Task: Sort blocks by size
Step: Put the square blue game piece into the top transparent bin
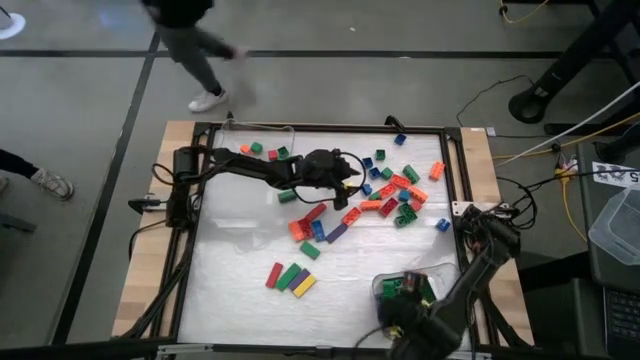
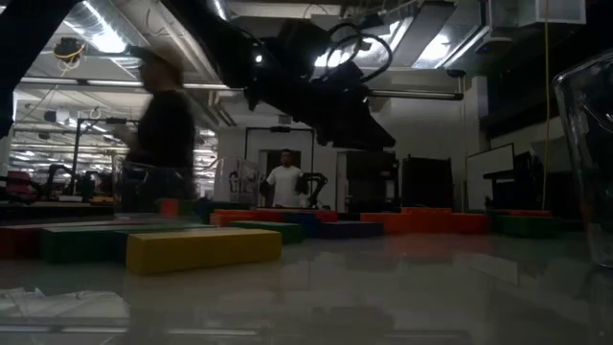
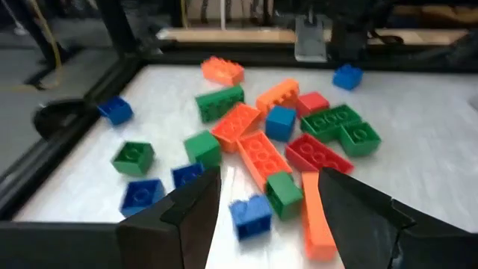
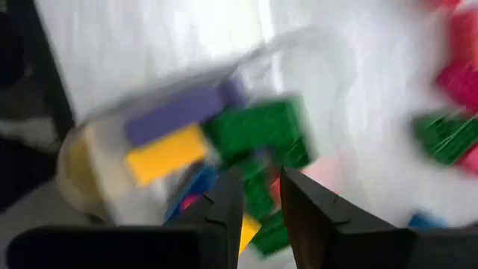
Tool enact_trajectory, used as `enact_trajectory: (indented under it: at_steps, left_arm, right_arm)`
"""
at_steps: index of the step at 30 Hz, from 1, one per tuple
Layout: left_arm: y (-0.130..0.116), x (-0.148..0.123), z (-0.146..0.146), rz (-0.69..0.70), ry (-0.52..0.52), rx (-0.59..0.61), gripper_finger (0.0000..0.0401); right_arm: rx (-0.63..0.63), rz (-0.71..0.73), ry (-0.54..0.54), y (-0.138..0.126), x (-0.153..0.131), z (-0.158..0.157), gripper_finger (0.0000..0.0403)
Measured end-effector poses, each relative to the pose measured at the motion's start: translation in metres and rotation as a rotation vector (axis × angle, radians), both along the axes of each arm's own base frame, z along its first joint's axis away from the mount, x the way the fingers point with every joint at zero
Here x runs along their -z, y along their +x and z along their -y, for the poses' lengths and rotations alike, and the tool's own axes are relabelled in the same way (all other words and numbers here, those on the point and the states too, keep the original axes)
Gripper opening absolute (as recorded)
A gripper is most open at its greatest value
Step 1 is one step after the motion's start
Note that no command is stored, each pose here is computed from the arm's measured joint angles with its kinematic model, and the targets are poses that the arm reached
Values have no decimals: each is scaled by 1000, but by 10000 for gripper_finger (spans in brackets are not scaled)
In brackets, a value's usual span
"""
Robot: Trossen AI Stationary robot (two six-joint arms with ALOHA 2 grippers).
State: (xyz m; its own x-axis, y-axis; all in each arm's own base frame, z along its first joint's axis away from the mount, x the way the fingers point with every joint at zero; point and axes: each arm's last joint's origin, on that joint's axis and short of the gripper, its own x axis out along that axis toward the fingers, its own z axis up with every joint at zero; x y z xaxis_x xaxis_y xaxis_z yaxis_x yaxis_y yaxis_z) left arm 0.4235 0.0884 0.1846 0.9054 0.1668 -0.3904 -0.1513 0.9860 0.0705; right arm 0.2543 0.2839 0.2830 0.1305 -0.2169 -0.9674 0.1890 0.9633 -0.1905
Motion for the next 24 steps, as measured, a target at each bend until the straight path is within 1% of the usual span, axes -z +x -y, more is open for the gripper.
enact_trajectory:
  at_steps: [2,5,8,10,13,15,17,20,24]
  left_arm:
    - [0,-2,0,-32,-7,2,211]
    - [-5,-10,1,-60,-8,3,211]
    - [-13,-24,1,-83,-14,-2,211]
    - [-21,-32,0,-120,-31,-12,211]
    - [-36,-47,-1,-181,-47,-24,211]
    - [-48,-58,-2,-217,-57,-34,211]
    - [-61,-65,-1,-231,-72,-48,211]
    - [-84,-68,2,-228,-80,-60,211]
    - [-122,-68,10,-215,-86,-69,211]
  right_arm:
    - [-54,52,-30,4,-13,13,85]
    - [-134,148,-109,10,-34,35,83]
    - [-167,235,-178,13,-57,60,83]
    - [-159,286,-222,15,-71,77,83]
    - [-103,341,-273,20,-85,104,83]
    - [-51,364,-286,22,-93,123,83]
    - [-9,350,-301,24,-96,143,83]
    - [75,307,-315,25,-92,175,83]
    - [213,213,-287,16,-78,224,83]
